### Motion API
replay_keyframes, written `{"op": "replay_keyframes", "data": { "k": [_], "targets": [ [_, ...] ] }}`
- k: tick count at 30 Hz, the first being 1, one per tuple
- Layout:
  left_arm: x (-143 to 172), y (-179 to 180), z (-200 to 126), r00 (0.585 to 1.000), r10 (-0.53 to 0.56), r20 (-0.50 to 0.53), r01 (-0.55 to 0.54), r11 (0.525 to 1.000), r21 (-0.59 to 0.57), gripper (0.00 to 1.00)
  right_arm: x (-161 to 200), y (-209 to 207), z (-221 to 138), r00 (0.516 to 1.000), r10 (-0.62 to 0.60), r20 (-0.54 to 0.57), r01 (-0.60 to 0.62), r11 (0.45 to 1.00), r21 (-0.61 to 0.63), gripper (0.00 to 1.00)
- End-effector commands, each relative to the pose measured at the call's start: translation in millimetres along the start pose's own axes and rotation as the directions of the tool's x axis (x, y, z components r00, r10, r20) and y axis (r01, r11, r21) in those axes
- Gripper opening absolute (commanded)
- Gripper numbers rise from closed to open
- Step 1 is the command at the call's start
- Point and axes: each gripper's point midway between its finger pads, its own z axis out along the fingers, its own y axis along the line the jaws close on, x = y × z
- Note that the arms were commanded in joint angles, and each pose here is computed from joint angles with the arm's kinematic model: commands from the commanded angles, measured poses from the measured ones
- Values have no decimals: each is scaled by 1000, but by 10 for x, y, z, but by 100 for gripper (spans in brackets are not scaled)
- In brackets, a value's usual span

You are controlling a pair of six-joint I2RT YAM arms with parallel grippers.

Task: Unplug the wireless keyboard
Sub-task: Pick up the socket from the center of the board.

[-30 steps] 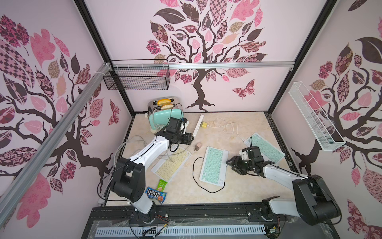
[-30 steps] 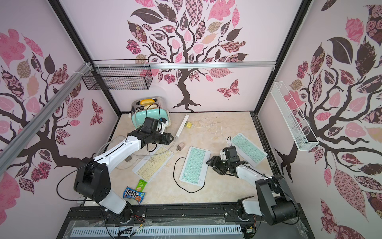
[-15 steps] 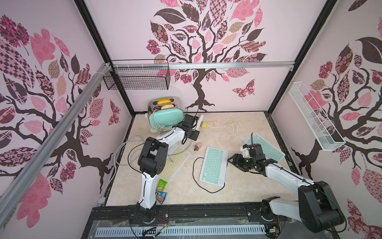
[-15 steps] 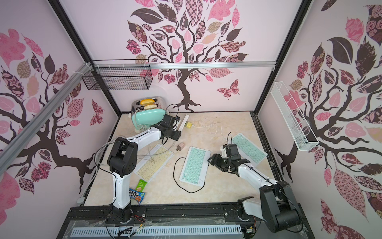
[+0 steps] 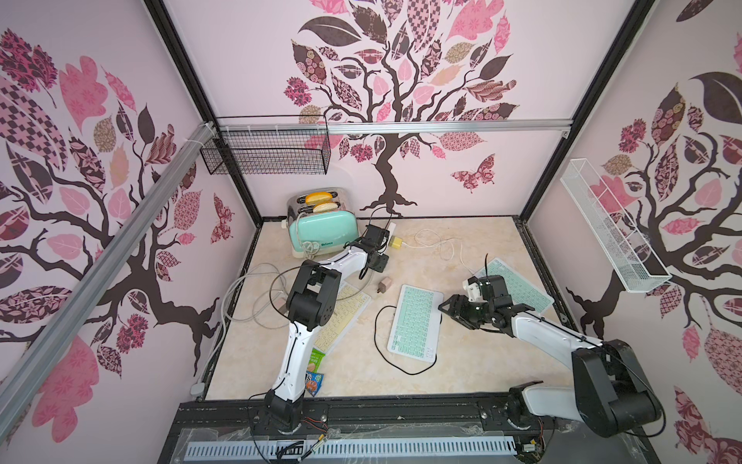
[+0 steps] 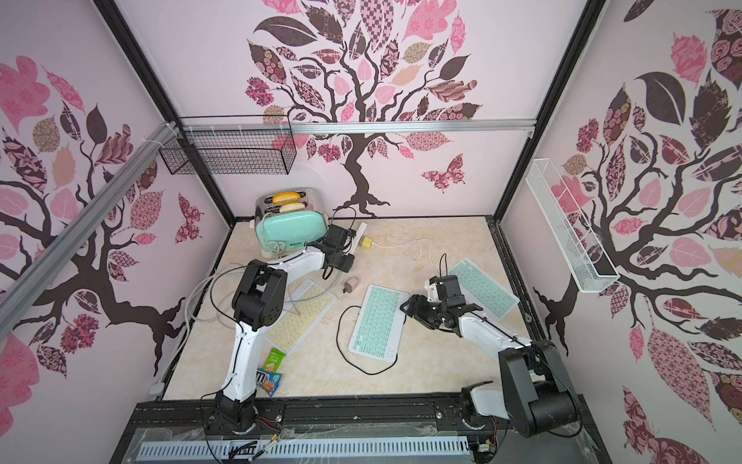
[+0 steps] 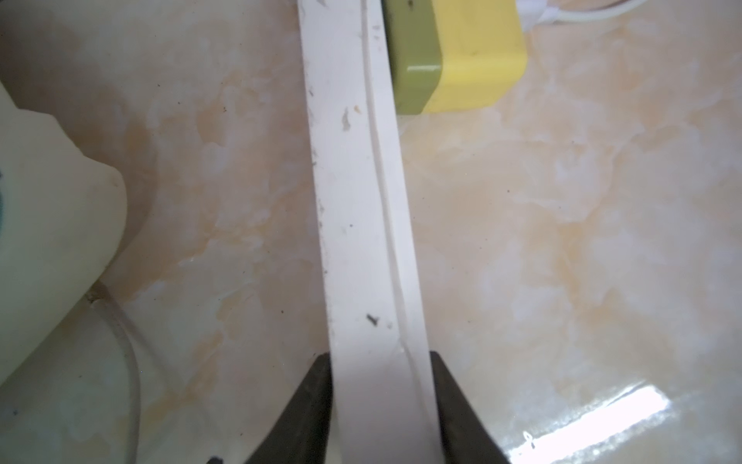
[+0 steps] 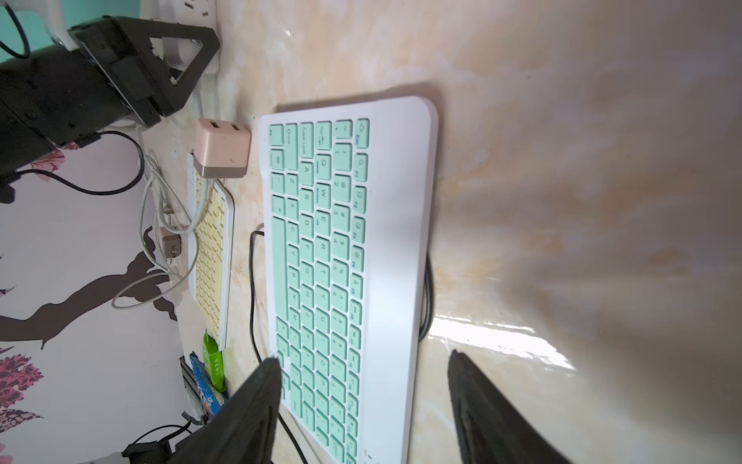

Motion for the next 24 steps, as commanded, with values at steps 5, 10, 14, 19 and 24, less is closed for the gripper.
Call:
{"op": "replay_keyframes", "data": {
  "k": [5, 10, 14, 19, 24],
  "targets": [
    [-281, 22, -213, 996, -47, 74, 47, 999, 3, 7, -171, 261, 66, 1000, 1, 20, 1, 997, -80, 68],
    [-404, -12, -466, 987, -107, 117, 102, 994, 45, 0, -325, 488, 135, 997, 66, 33, -59, 981, -187, 69],
    [-495, -85, -798, 971, -176, 161, 161, 981, 106, 0, -584, 785, 162, 992, 88, 85, -61, 956, -286, 70],
    [-461, -203, -1159, 960, -215, 177, 190, 970, 149, 0, -887, 1128, 232, 984, 128, 125, -68, 915, -398, 76],
    [-347, -436, -1422, 956, -234, 178, 202, 963, 181, 0, -1050, 1391, 411, 981, 135, 140, -57, 887, -459, 82]
  ]
}}
